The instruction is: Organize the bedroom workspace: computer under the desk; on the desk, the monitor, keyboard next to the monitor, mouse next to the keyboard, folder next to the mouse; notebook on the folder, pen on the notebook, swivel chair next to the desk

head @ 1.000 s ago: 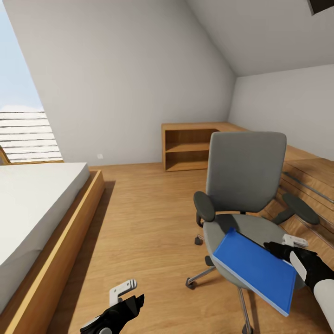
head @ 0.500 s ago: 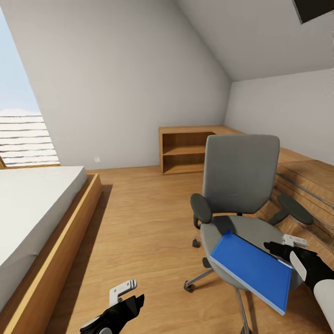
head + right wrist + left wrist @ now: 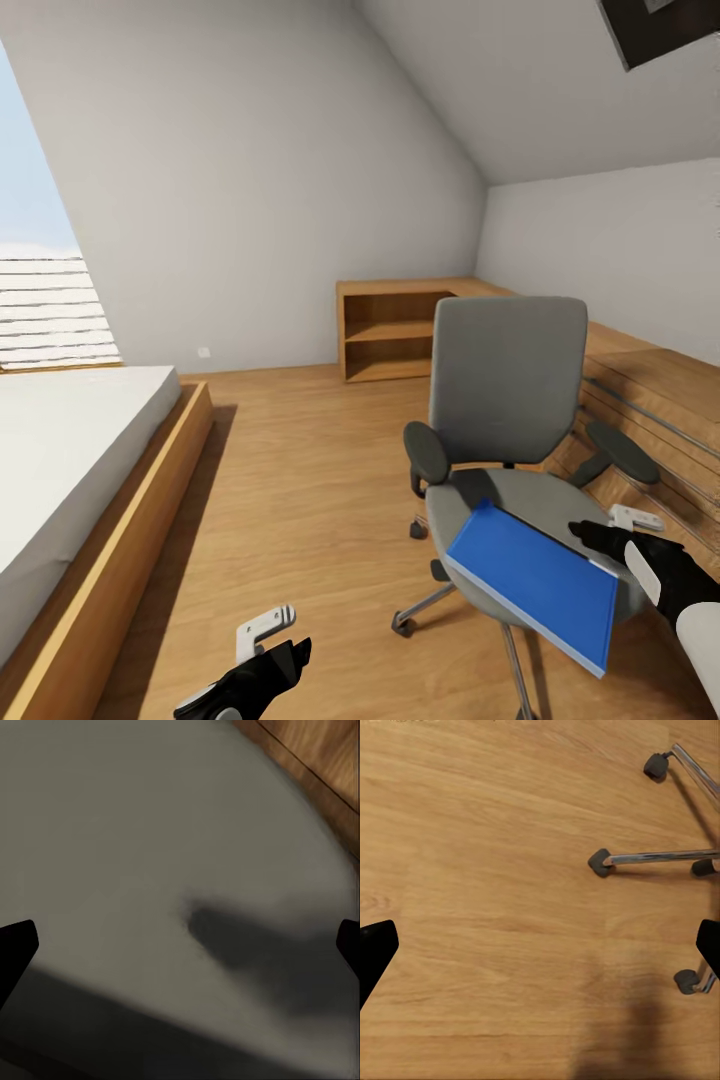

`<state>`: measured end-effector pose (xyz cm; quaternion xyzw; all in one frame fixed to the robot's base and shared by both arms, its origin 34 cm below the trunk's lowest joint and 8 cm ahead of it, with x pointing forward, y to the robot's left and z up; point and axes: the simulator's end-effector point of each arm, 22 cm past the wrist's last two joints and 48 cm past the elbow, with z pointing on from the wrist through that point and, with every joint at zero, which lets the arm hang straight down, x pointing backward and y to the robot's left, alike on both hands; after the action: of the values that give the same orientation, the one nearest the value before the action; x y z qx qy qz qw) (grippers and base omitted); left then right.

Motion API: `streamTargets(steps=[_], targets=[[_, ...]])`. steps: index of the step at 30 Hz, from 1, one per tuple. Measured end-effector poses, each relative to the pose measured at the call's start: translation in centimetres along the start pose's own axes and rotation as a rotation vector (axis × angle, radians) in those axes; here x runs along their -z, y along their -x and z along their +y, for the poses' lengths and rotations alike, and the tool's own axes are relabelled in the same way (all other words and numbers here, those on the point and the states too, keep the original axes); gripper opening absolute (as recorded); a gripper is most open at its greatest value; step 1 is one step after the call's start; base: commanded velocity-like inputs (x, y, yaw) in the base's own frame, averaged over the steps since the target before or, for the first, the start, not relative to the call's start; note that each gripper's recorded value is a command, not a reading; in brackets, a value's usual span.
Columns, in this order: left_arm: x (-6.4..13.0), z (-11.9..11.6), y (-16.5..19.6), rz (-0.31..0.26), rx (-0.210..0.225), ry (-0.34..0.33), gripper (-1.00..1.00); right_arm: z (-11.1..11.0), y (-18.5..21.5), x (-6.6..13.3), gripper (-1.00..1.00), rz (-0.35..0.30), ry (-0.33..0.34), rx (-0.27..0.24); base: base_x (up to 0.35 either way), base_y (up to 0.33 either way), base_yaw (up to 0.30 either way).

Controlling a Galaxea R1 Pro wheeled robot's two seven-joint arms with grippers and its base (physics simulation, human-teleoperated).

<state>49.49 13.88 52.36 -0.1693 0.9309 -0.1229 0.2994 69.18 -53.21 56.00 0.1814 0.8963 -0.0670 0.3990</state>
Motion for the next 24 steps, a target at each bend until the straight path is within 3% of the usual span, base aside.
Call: streamTargets(steps=[14, 24], targets=[[0.4, -0.2, 0.4, -0.013, -0.003, -0.005, 1.0, 0.2, 1.0, 0.8, 1.0, -0.009, 0.009, -0.008, 0.0, 0.0, -0.065], [0.6, -0.2, 0.7, -0.024, -0.003, -0.007, 1.0, 1.2, 5.3, 2.8, 1.0, -0.059, 0.036, -0.005, 0.0, 0.0, -0.05]])
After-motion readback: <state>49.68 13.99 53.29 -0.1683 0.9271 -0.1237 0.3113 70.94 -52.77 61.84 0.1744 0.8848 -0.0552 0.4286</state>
